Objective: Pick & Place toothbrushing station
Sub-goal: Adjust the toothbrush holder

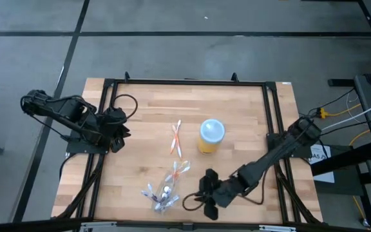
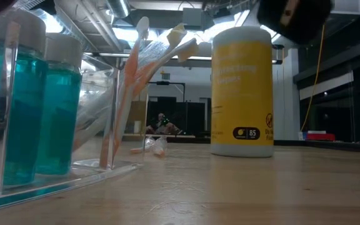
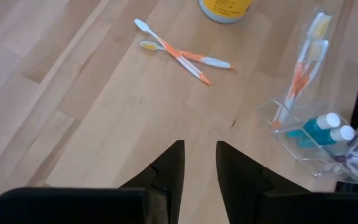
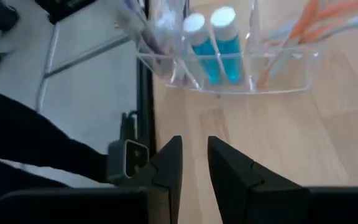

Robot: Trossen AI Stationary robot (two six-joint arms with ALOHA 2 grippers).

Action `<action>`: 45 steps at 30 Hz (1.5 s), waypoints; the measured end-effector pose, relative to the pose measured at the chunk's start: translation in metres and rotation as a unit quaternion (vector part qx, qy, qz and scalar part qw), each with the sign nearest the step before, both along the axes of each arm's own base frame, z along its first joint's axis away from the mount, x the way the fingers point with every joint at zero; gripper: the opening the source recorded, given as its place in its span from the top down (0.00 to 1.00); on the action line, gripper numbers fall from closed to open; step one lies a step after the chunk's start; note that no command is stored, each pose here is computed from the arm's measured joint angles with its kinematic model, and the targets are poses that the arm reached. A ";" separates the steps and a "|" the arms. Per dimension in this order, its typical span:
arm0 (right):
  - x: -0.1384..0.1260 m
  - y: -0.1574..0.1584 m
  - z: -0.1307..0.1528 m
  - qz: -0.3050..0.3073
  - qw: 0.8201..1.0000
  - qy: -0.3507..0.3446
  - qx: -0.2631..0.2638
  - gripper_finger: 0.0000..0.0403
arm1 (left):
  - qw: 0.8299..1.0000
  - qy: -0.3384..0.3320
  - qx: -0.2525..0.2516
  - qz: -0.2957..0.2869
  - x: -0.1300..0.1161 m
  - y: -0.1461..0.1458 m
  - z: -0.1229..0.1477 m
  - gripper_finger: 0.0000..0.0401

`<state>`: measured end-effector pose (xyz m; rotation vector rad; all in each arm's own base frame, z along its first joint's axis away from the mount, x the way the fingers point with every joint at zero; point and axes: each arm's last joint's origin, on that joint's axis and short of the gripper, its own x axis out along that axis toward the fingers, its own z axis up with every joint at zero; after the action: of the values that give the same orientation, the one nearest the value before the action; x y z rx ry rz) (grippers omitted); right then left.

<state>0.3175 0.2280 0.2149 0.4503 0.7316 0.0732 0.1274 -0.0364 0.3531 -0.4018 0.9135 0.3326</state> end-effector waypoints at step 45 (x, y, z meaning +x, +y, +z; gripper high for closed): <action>0.086 -0.045 -0.083 -0.166 0.979 -0.076 -0.086 0.80 | 0.995 -0.031 -0.093 0.004 -0.013 0.001 0.008 0.79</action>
<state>0.4030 0.1825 0.1318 0.3916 0.5005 -0.2654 0.1148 -0.0355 0.3609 -0.5842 0.8859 0.2420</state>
